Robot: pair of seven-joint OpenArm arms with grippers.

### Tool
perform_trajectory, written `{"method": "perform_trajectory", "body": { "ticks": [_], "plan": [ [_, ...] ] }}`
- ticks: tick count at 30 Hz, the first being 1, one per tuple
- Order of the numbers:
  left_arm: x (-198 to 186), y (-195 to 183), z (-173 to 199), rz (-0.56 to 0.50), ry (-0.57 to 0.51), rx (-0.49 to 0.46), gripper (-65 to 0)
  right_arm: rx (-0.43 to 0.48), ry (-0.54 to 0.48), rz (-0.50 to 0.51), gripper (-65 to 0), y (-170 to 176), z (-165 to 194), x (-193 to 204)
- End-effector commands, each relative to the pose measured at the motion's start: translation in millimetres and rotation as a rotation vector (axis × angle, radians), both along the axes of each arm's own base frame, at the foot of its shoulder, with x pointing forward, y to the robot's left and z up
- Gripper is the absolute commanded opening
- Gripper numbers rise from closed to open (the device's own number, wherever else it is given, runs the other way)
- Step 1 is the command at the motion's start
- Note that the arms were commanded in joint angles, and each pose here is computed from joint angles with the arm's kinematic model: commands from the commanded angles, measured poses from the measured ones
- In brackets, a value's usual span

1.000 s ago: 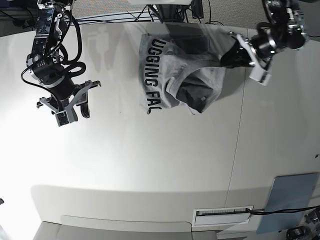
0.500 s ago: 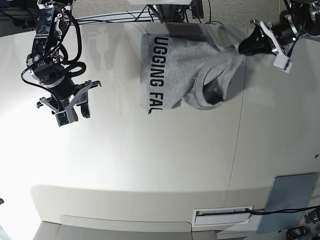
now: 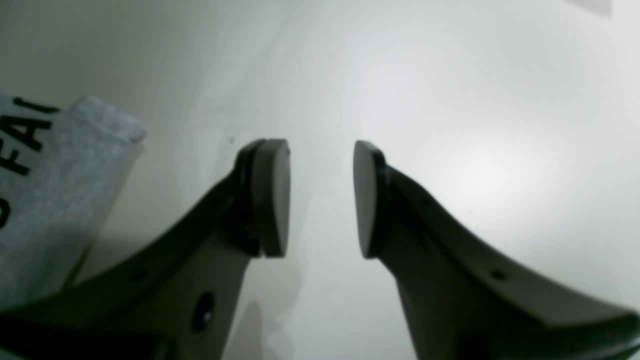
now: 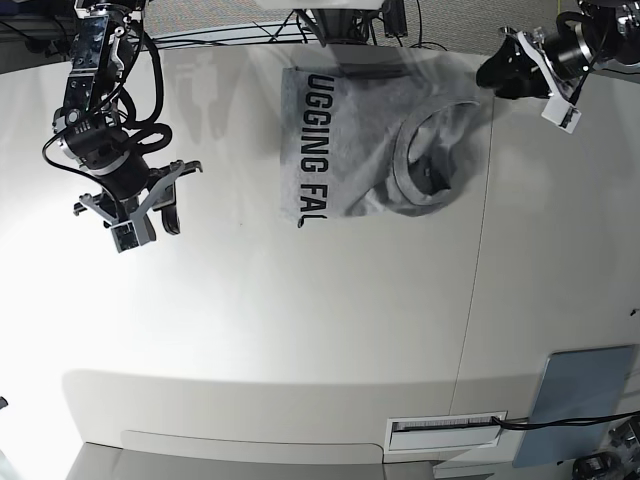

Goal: Fold the T-shirt properly
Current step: 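Press the left gripper onto the folded collar edge and smooth it flat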

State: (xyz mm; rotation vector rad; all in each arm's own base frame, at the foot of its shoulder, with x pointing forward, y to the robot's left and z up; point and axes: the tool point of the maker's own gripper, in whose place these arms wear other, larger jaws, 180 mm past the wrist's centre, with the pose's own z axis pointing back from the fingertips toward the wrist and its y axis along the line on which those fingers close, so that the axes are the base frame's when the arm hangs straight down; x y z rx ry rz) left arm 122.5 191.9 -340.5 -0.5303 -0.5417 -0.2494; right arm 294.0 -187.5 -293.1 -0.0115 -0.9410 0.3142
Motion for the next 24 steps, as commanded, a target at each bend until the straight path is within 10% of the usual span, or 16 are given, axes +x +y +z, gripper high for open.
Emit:
{"method": "perform_trajectory", "body": {
  "ticks": [1,12,24],
  "plan": [
    [8,7,9,-0.023,-0.038,0.031,-30.1,-0.009,-0.052,0.008,-43.5,-1,14,6],
    [111,26,67,0.151,-0.396,0.005,-30.0,-0.008,-0.052,0.008,-43.5,-1,14,6],
    [164,-28,-1,0.065,-0.235,-0.053,-30.0,-0.011,-0.022,0.007,-43.5,-1,6,-1]
  ]
}}
